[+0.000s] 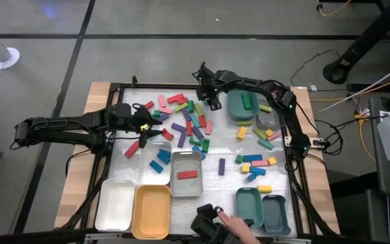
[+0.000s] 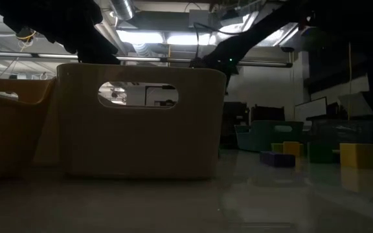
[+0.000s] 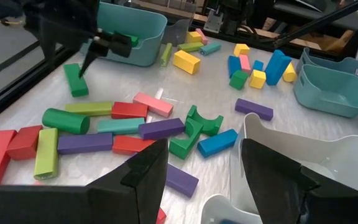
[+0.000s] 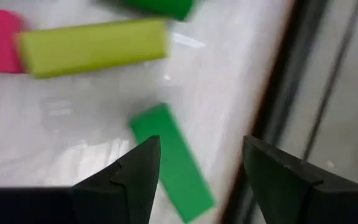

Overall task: Sort blocks
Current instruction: Put the green block into the top green bin

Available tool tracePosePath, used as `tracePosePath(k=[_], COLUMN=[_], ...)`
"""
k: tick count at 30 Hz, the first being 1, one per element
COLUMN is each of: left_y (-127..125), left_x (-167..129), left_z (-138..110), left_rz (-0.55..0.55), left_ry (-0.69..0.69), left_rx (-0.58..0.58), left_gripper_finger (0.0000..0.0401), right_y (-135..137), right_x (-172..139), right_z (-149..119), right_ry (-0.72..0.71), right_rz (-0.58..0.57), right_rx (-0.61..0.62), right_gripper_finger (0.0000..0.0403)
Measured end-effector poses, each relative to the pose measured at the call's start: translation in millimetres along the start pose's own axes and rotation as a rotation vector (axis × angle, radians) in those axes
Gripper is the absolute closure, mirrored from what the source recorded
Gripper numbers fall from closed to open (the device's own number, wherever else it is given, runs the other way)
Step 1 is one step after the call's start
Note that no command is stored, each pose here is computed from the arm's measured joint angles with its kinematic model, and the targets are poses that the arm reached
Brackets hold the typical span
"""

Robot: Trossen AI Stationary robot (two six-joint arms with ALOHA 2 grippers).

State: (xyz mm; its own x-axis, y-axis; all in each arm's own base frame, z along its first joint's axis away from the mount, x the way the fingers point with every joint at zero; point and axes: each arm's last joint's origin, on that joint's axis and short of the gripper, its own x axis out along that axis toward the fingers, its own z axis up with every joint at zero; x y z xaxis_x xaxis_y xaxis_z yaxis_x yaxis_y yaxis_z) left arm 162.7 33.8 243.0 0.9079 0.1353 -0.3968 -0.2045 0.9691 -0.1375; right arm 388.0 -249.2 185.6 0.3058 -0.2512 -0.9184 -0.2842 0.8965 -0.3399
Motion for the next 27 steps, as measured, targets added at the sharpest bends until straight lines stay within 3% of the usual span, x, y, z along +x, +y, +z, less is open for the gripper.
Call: tracePosePath(k=[7,18,27], left_y=[0.0,0.0,0.0], left_x=[0.0,0.0,0.1], left_z=[0.0,0.0,0.0], left_rz=[0.0,0.0,0.0], left_ry=[0.0,0.0,0.0], left_rx=[0.0,0.0,-0.004], left_gripper_finger=[0.0207,0.0207,0.0207], right_y=[8.3,4.2,-2.1], right_x=[4.1,11.6,15.1], right_z=[-5.5,-15.1,-23.6], right_ry=[-0.012,-0.034,-0.039], right_rz=[0.107,0.091,0.092], right_rx=[-0.039,-0.053,-0.026], right_gripper_finger=[0.0178,0.0179,0.0233])
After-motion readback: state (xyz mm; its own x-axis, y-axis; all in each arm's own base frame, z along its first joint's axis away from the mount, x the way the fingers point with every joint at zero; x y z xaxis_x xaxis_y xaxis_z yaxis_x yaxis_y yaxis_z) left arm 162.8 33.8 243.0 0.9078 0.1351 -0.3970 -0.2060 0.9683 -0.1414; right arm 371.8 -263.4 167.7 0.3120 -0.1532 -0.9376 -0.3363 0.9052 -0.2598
